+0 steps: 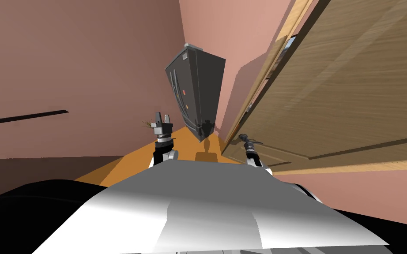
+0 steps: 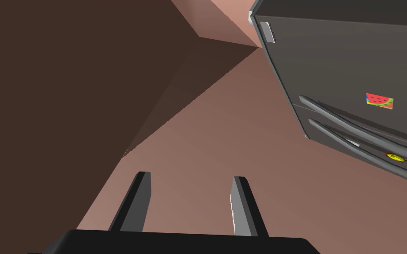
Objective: Pull the door open
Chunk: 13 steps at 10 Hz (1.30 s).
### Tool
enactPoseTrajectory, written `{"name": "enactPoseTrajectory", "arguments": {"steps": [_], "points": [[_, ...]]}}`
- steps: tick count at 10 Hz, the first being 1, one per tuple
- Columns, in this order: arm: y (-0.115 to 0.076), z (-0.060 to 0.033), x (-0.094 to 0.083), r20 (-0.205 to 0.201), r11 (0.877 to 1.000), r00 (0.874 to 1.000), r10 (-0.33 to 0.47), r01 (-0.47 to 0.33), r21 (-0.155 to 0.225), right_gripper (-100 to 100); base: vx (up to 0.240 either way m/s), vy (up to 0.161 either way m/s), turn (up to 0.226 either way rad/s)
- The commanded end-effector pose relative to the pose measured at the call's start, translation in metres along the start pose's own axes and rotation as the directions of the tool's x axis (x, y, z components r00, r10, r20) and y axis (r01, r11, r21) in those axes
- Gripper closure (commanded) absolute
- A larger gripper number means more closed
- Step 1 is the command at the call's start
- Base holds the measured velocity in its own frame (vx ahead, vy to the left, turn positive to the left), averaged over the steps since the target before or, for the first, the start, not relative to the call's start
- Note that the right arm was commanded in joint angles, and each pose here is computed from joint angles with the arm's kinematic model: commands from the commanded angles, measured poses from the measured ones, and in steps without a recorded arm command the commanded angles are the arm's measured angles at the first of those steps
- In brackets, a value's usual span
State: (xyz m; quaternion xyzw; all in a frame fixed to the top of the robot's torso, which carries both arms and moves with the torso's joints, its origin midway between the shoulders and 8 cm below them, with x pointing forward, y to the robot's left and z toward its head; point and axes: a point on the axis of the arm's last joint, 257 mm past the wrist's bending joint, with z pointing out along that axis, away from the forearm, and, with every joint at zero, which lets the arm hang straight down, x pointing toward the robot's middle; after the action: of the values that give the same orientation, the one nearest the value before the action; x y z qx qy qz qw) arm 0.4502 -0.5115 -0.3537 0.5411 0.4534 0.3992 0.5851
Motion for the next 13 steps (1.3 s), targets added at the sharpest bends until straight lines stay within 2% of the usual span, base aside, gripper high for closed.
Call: {"name": "enactPoseTrajectory", "arguments": {"steps": [1,3,5,13], "points": [[-0.001,-0.0018,0.007,-0.028,1.0,1.0,-0.002,0.002,0.002,100,-0.243,-0.042,0.045],[0.0,-0.0016,0.017,-0.061,1.0,0.998,-0.003,0.003,-0.003,100,-0.199,-0.051,0.056],[-0.002,-0.002,0.019,-0.066,1.0,0.998,0.0,0.0,0.001,100,-0.142,-0.021,0.032],[0.004,-0.012,0.051,-0.205,1.0,0.979,-0.005,0.001,-0.018,100,-0.192,-0.056,0.052]]}}
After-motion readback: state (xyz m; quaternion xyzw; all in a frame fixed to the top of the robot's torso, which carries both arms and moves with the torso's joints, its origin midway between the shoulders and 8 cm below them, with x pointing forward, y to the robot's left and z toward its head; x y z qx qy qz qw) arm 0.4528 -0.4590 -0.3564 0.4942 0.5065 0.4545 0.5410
